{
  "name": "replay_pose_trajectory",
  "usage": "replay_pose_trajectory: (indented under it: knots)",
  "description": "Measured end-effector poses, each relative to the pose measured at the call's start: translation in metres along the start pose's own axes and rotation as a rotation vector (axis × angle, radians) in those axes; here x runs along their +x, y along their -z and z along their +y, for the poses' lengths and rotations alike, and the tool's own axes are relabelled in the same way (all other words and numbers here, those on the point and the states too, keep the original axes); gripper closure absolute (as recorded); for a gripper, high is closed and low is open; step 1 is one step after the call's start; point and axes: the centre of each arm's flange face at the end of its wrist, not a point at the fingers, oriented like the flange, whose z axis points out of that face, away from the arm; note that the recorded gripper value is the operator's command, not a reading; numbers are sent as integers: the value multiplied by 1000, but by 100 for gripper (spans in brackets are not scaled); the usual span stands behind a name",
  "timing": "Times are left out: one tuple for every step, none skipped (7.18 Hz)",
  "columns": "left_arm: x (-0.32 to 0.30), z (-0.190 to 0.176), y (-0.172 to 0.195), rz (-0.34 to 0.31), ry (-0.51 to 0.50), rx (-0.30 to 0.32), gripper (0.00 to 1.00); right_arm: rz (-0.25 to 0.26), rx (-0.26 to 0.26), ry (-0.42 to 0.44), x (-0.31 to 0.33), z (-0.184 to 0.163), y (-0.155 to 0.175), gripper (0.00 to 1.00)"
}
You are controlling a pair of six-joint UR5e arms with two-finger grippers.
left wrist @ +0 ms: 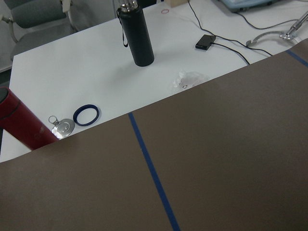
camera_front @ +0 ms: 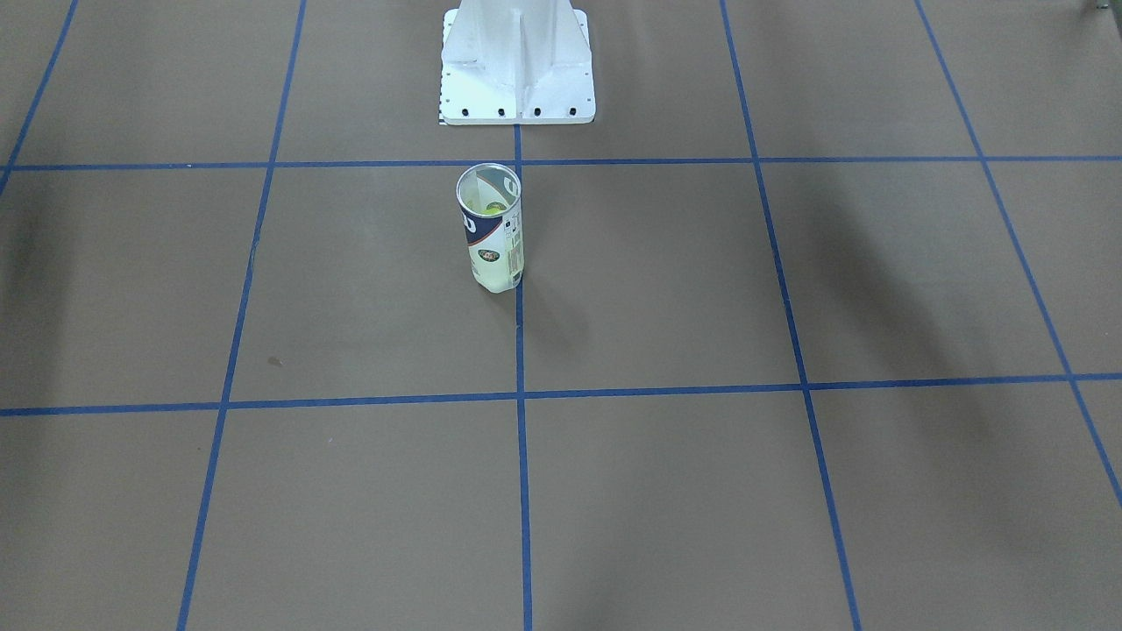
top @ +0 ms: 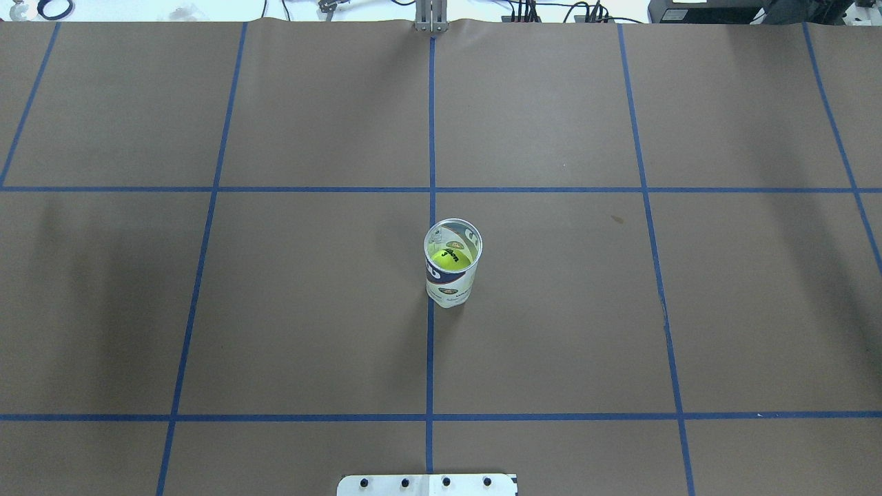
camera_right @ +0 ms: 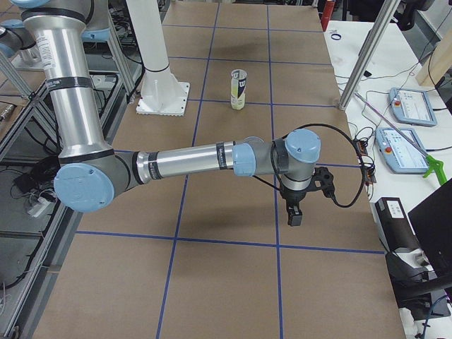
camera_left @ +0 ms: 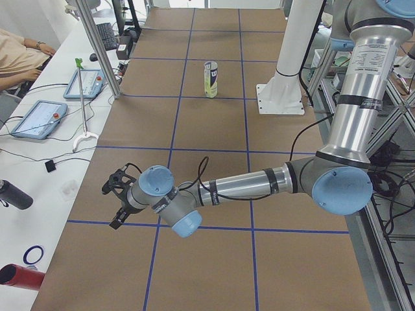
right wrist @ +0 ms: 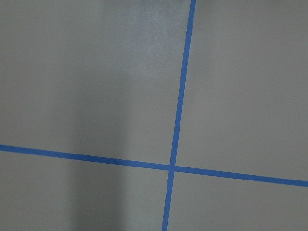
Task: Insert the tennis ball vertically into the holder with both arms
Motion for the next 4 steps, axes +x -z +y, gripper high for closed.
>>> replay_pose_trajectory:
  knots:
    - [-1, -22, 11, -10, 58, -78, 0, 0, 1, 1, 0, 0, 0, 0]
    - [2, -39, 16, -16, 79, -136, 0, 0, 4, 3, -1, 0, 1, 0]
    - [5, -46, 17, -15, 61, -176, 0, 1, 12, 8, 1, 2, -1, 0]
    - [1, -38, 13, -34, 50, -219, 0, 4, 21, 13, 6, 6, -7, 0]
